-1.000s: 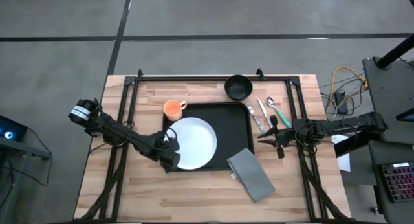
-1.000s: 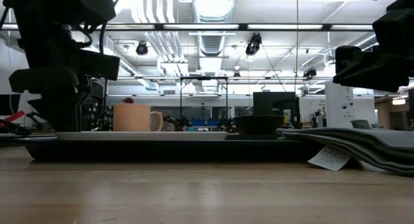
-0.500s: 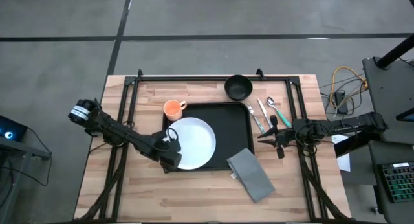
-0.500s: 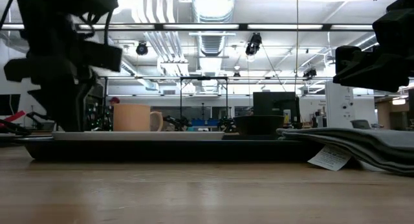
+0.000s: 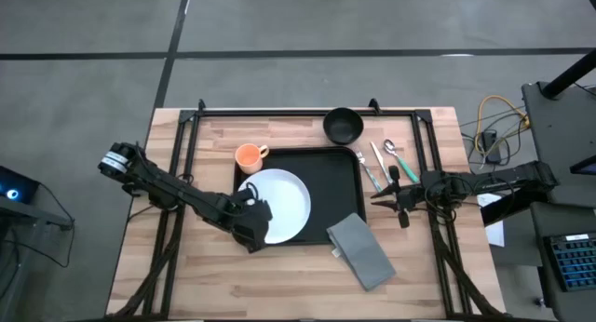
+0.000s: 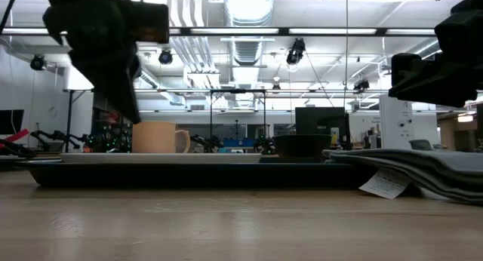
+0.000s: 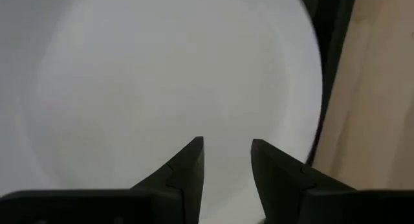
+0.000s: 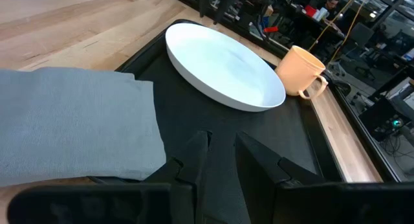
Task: Set up tray
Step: Put the black bowl on the white plate on the black serving tray
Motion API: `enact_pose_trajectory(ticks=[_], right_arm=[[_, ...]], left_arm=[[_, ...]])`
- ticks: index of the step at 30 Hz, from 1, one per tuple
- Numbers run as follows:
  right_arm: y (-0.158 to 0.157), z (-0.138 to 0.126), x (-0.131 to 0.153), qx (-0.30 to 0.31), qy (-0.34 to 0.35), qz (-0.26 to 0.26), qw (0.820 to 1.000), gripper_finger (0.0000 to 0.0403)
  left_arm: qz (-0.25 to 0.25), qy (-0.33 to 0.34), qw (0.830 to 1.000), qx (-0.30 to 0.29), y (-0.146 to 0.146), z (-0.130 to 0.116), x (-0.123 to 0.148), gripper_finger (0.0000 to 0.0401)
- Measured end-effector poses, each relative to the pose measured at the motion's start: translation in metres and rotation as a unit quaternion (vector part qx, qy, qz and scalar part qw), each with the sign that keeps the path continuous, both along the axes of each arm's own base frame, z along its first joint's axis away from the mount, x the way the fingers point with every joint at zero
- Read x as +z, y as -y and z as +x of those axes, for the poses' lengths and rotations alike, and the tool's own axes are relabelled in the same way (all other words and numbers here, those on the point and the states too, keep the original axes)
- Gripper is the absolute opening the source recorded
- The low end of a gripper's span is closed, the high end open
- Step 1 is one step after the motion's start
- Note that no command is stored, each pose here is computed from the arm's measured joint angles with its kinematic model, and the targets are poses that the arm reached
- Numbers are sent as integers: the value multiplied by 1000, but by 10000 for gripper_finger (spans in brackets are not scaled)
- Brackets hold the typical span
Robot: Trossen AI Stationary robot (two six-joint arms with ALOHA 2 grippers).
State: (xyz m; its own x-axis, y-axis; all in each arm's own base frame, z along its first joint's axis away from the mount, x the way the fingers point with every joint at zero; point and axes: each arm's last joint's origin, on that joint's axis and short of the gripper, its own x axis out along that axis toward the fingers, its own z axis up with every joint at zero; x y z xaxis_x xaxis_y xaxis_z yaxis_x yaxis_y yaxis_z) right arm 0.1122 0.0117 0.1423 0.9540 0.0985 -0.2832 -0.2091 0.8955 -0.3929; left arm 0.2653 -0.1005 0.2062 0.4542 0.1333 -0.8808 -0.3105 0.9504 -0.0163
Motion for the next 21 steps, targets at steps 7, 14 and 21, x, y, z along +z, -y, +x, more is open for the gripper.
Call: enact_pose_trajectory(ticks=[7, 14, 21], right_arm=[[0, 0, 0, 0, 0, 1, 1000, 68], [0, 0, 0, 0, 0, 0, 1000, 68], [0, 0, 0, 0, 0, 0, 1000, 68]], left_arm=[[64, 80, 989, -107, 1, 6, -18, 109], [65, 115, 980, -150, -8, -5, -32, 109], [40, 262, 946, -188, -31, -22, -5, 109]])
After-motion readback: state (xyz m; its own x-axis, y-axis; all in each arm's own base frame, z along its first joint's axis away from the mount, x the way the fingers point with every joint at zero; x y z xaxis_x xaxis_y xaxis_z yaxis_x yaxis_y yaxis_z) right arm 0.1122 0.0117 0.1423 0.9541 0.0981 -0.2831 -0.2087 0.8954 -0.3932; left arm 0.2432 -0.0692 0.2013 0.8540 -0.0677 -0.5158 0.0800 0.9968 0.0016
